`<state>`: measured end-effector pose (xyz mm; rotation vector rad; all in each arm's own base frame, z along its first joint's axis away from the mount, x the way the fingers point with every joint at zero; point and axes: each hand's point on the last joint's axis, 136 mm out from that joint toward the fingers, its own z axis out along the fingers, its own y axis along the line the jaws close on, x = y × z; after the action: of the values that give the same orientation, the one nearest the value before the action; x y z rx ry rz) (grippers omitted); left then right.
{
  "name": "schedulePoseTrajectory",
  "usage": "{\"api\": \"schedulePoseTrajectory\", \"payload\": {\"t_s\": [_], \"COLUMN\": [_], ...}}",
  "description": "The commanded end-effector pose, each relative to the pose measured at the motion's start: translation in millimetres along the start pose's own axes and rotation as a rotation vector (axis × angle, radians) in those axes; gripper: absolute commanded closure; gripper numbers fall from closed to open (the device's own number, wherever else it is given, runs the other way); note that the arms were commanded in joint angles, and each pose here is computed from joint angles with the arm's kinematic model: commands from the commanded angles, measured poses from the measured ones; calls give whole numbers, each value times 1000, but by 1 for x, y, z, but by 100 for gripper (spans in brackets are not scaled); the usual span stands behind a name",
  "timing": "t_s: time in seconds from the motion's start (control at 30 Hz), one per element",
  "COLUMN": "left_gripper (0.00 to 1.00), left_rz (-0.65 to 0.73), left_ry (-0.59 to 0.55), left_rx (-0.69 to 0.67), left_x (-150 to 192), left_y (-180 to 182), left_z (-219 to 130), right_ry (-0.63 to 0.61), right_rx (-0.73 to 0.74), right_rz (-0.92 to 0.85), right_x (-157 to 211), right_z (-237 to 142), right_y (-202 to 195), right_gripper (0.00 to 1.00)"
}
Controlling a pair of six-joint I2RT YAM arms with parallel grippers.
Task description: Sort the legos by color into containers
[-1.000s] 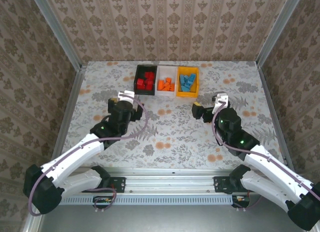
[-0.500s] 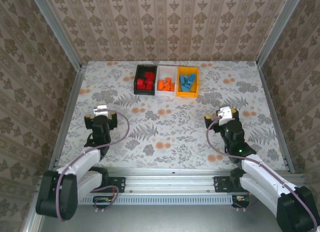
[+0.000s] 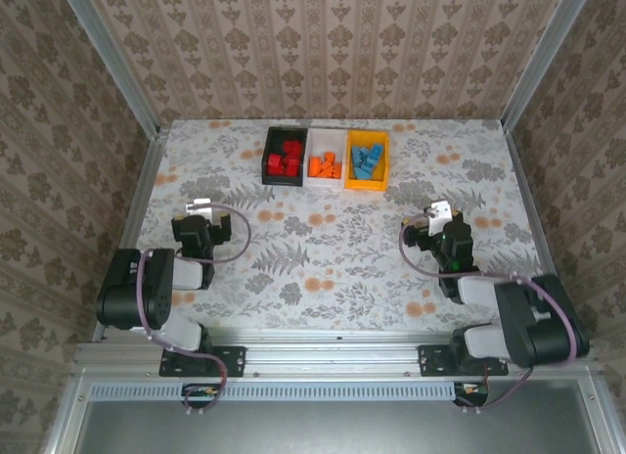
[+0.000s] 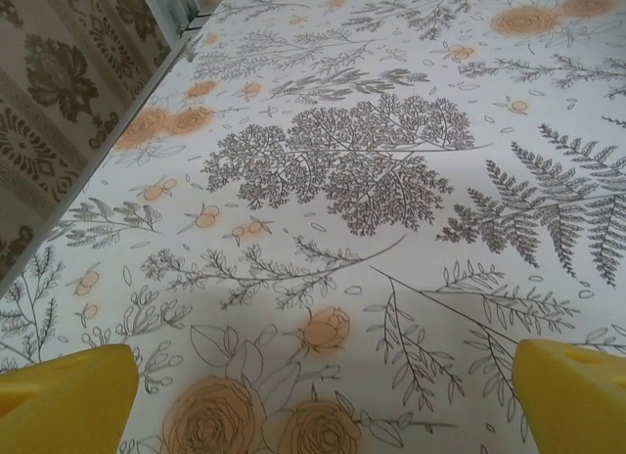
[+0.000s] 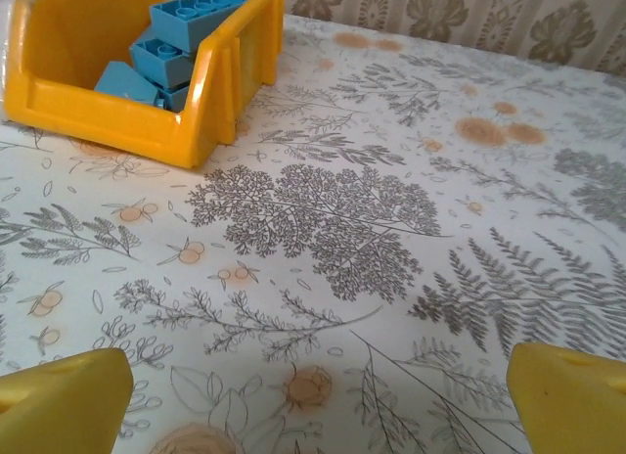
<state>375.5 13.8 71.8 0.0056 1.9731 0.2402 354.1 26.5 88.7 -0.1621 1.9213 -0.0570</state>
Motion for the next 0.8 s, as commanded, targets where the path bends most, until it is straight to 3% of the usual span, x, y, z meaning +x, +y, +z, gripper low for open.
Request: {"api": "schedulePoseTrajectory", "payload": {"t_s": [0.0,0.03,0.13,0.77], "left_gripper": [0,0,0,0], "left_rz": [-62,-62,-68,-45], "left_ry": [-49,-64,-60,-55], "left_rx": [12,10,8,3], "left_x": [-28,-29,-29,-29], "left_y": [5,6,6,3], "left_z": [9,8,8,8], "right_ry": [-97,-125,12,-3], "right_rx": [31,27,104,108], "right_rz": [105,134,173,161], "right_x": [-22,-24,-20,-20], "right_z": [17,24,42,38], "right_y": [-17,-22,-38,-36], "right_gripper": [0,0,0,0]}}
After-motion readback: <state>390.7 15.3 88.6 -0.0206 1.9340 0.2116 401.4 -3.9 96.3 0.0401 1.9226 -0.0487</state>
